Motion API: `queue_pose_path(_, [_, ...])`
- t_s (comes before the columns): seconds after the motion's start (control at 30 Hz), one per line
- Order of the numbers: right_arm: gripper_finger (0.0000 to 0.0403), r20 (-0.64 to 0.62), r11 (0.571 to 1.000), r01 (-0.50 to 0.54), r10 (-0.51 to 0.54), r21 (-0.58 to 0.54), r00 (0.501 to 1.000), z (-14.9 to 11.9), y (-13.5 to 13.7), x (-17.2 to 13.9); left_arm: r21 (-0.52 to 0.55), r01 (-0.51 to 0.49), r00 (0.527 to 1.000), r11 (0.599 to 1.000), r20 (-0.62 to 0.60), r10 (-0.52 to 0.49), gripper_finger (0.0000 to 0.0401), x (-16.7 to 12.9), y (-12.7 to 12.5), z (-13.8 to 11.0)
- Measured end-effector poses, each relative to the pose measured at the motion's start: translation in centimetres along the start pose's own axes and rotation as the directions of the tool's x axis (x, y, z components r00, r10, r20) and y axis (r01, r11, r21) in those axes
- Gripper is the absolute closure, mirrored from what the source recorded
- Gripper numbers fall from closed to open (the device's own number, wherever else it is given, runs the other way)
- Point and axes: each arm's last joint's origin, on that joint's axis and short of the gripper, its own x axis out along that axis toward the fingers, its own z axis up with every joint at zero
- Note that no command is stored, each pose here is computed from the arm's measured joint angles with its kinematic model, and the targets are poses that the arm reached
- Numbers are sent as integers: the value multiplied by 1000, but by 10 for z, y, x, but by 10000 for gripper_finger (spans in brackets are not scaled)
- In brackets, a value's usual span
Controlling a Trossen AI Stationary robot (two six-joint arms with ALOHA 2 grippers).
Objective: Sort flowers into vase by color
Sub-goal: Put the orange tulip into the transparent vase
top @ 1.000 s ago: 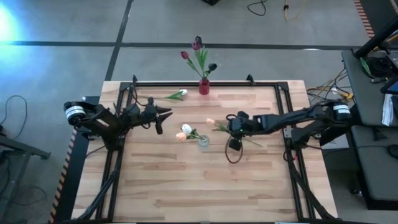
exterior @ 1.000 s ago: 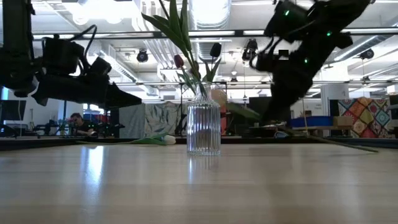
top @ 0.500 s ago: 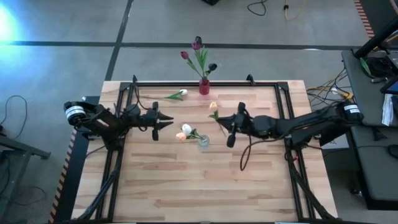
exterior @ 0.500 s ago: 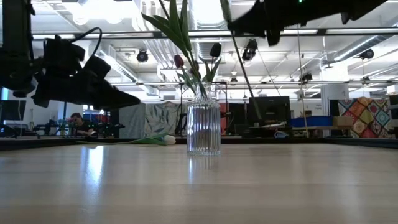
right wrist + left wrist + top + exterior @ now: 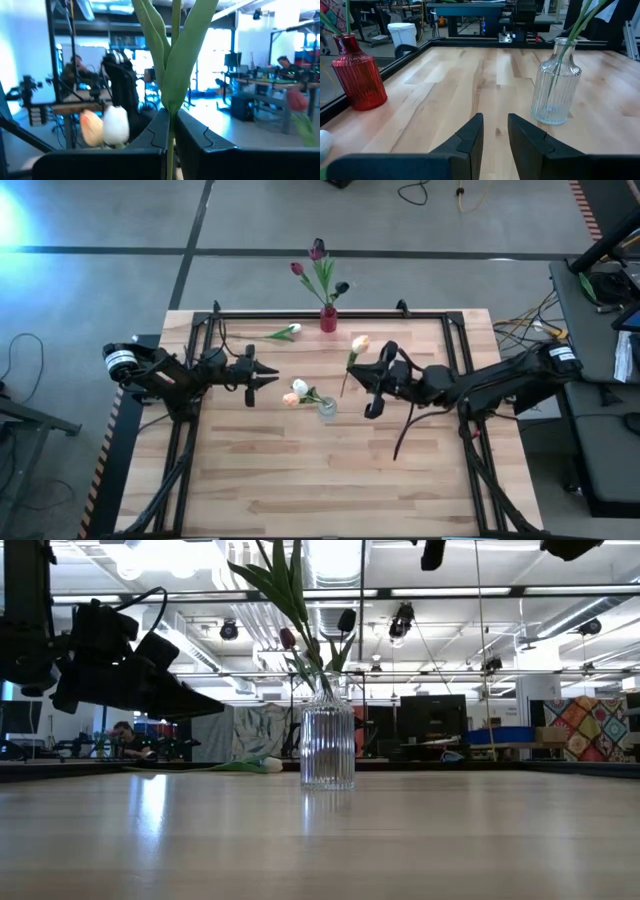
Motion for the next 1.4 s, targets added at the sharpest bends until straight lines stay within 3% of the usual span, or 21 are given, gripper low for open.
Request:
queue_pose_path(0.23, [390,57,1000,-9,9,8,998,-15,10,8,3,0,1000,1000,1,0,326,0,0,0])
queue_pose_path(0.8, [389,15,999,-12,13,-47,1000,-41,19,23,-6,-26,1000,1000,-2,26,326,0,1,0])
queue_pose_path(1.0, [347,-52,997,-11,8,-72,999,-63,22,26,-14,-62,998,998,-23,62,326,7,6,2])
queue_pose_path(1.23, [281,-114,996,-1,-9,-87,993,-81,24,28,36,-103,978,994,-179,107,326,30,36,9])
queue_pose_path(1.4, [248,-190,996,-5,-12,-84,982,-80,23,25,34,-142,912,989,-383,144,326,37,70,15])
